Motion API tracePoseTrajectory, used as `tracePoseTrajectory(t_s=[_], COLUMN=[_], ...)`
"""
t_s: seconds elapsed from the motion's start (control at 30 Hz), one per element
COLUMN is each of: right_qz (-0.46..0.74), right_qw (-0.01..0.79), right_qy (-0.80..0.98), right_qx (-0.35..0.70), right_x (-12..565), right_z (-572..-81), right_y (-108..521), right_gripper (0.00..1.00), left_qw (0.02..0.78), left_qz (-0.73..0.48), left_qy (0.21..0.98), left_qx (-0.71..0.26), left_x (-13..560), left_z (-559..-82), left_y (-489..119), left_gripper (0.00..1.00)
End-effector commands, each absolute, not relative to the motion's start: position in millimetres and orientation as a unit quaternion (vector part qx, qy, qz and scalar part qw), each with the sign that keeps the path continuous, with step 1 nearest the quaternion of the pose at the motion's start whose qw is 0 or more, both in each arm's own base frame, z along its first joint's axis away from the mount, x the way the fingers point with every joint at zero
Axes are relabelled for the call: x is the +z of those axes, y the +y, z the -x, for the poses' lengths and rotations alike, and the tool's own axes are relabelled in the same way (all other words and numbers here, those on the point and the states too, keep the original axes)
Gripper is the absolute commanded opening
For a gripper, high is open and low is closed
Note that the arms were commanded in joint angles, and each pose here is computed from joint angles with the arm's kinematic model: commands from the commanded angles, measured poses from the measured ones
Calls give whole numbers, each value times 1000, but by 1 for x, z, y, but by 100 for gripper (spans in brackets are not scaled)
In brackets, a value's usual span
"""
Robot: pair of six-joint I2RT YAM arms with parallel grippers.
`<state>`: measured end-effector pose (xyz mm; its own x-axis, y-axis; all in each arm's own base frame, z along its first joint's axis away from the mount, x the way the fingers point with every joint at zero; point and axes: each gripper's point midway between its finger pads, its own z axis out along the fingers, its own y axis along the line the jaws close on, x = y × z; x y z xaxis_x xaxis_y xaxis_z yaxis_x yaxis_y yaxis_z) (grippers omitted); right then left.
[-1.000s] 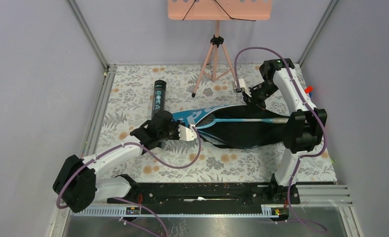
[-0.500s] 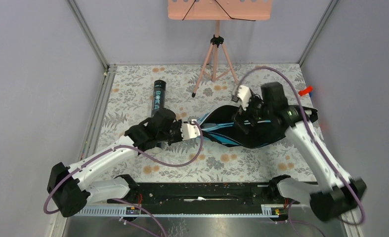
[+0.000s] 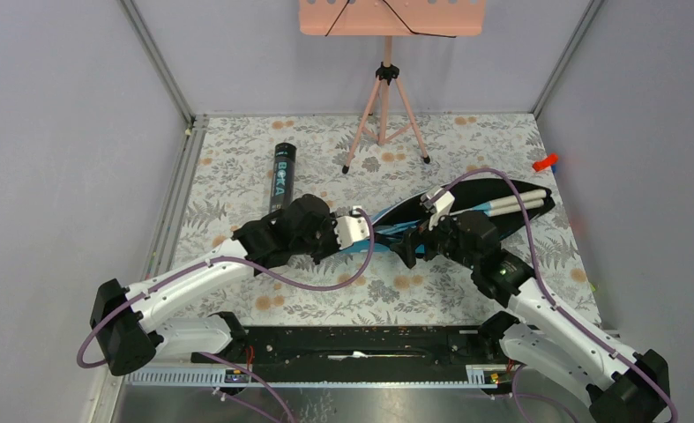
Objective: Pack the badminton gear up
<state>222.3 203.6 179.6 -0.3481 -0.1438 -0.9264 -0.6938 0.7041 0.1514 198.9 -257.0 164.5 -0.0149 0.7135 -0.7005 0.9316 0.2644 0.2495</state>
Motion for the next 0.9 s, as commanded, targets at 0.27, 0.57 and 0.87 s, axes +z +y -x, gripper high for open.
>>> tracePoseTrajectory(t_s=[0.27, 0.57, 0.87], right_qz=[242, 280, 298], right_qw=[549, 546, 515], right_qy=[766, 755, 771], right_qx=[229, 229, 227], right_x=[188, 186, 160], right_z=[-243, -219, -222], right_y=[201, 190, 198], right_gripper=[100, 100, 100], left_qw=[384, 388, 390], left_qz=[-552, -568, -574], left_qy=[712, 699, 690], left_qx=[-201, -195, -204], left_x=[178, 171, 172], left_z=[-186, -182, -176], left_y=[-270, -265, -264], left_gripper=[0, 0, 0])
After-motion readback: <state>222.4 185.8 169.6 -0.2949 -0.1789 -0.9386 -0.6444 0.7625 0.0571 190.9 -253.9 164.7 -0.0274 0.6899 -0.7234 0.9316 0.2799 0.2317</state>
